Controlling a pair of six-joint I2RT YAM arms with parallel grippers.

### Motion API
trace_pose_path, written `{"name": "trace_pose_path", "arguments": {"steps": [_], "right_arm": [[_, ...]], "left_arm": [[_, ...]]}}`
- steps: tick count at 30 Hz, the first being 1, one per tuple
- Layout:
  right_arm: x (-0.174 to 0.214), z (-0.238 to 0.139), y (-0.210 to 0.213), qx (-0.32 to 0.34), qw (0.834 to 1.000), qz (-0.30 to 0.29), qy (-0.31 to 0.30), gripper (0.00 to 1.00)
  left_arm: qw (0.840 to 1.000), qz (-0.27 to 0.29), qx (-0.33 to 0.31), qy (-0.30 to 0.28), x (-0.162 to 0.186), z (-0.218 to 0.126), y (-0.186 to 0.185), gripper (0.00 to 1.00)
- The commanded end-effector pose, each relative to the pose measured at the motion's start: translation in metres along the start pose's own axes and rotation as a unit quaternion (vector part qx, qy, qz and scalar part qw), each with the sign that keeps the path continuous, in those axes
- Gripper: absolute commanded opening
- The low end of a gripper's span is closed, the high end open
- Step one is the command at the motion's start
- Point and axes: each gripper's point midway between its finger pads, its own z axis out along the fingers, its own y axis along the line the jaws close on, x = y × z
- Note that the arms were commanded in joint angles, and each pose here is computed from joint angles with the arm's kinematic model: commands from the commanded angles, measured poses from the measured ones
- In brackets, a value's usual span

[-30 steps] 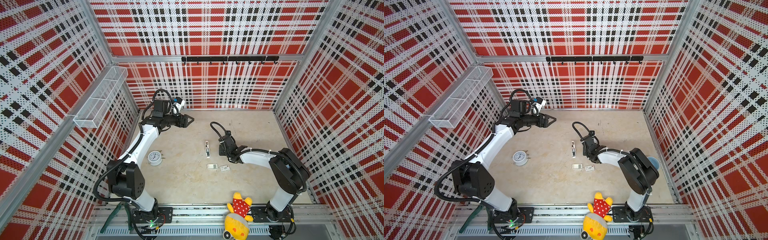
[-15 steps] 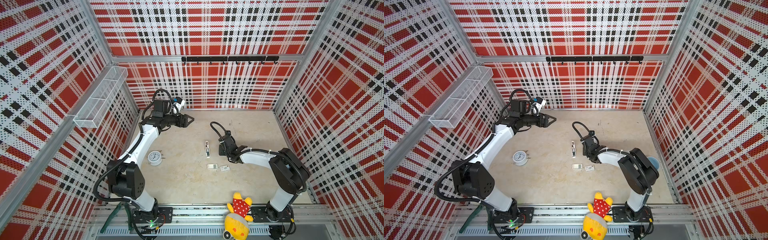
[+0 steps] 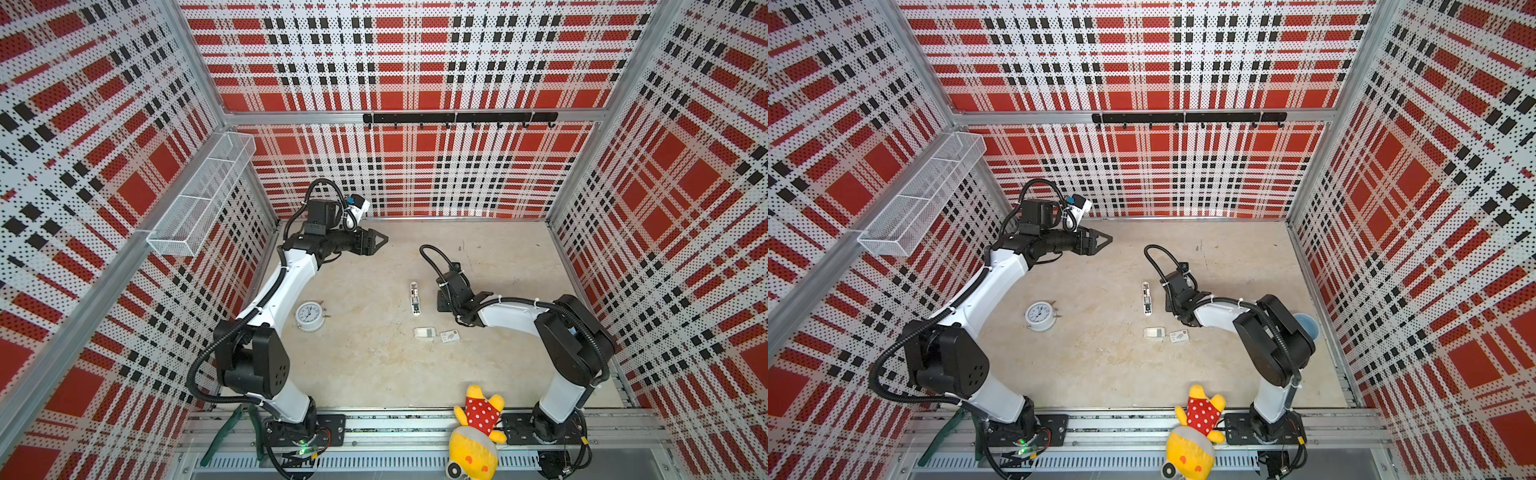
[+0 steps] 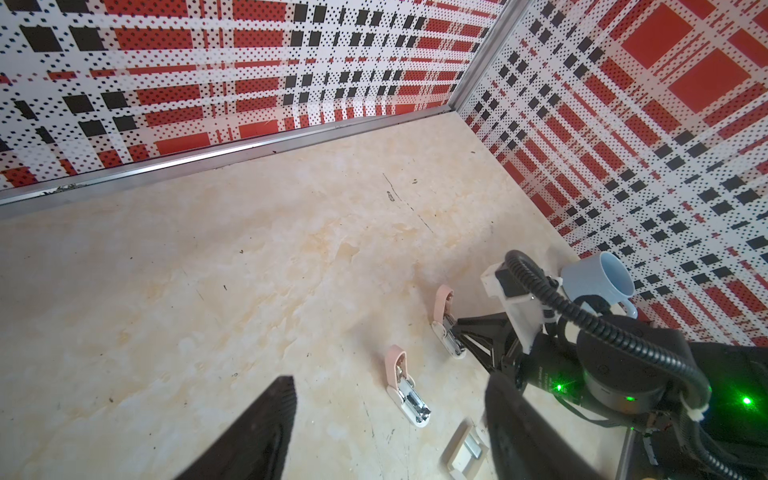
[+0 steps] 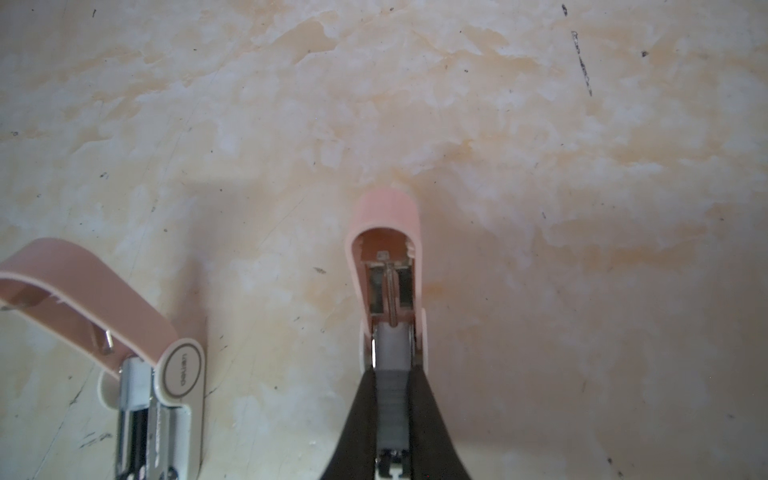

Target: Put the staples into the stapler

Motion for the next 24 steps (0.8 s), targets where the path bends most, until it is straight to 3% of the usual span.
{"name": "trace_pose_path", "arguments": {"steps": [1, 24], "right_arm": [[0.0001, 0.0065, 0.0014, -0.003, 1.0, 0.01, -0.005, 0.13], [-0.0041, 0.0015, -0.0029, 0.005, 1.0, 0.01, -0.013, 0.13]], "left_arm": [[1.0, -0.005, 0.003, -0.004, 0.0004, -0.0007, 0.0037, 0.75], [1.0, -0.005, 0.003, -0.006, -0.0002, -0.0013, 0.0051, 0.75]]}}
